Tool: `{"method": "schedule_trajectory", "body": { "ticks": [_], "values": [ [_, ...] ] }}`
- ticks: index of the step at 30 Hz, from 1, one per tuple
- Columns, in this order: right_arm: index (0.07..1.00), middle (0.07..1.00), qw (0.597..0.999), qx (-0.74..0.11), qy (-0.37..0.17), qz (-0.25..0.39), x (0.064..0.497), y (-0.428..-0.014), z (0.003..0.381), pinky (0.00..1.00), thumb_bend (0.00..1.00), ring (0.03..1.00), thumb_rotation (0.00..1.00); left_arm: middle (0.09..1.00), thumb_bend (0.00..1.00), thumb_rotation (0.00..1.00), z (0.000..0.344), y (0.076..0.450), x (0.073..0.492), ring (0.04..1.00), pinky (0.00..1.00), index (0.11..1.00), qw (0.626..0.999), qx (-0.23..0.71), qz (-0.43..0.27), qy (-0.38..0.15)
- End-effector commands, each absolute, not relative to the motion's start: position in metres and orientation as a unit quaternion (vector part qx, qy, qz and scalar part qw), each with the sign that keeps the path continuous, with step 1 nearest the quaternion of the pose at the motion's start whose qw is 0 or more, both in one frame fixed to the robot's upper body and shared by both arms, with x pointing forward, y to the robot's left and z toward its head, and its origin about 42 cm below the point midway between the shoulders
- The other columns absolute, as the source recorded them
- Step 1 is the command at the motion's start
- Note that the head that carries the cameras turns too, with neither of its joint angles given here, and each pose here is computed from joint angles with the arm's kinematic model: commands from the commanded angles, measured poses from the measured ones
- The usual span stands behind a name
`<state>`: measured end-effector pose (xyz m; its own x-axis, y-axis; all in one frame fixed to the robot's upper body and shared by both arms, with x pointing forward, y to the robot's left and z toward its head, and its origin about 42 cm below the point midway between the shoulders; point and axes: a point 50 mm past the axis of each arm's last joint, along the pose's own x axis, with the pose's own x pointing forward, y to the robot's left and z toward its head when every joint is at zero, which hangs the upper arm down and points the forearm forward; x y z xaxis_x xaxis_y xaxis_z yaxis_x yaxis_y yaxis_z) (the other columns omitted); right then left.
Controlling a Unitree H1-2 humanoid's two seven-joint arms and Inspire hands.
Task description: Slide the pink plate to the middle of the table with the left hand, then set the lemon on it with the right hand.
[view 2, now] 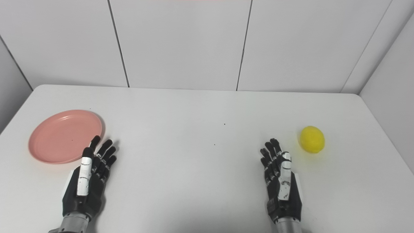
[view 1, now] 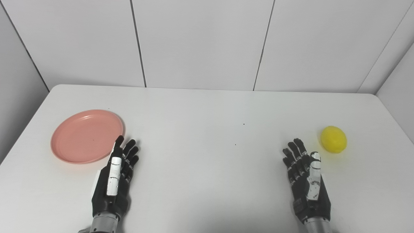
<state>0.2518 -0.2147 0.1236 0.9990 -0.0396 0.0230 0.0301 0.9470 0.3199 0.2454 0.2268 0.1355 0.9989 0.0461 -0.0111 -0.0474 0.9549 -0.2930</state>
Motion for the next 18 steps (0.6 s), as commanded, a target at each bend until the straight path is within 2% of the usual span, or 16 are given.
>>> {"method": "schedule_trajectory", "body": {
  "ticks": [1, 18],
  "values": [
    [0.930, 0.941, 0.986, 0.166, -0.001, -0.015, 0.2507, -0.2122, 0.1196, 0.99, 0.79, 0.938, 1.00, 0.931, 0.75, 0.78, 0.1361, 0.2321, 0.2403, 0.945, 0.98, 0.964, 0.990, -0.139, 0.022, 0.001],
    [0.925, 0.935, 0.985, 0.169, 0.001, -0.018, 0.2507, -0.2124, 0.1196, 0.98, 0.79, 0.931, 1.00, 0.930, 0.75, 0.78, 0.1358, 0.2312, 0.2405, 0.944, 0.98, 0.964, 0.990, -0.137, 0.020, 0.001]
  ]
}}
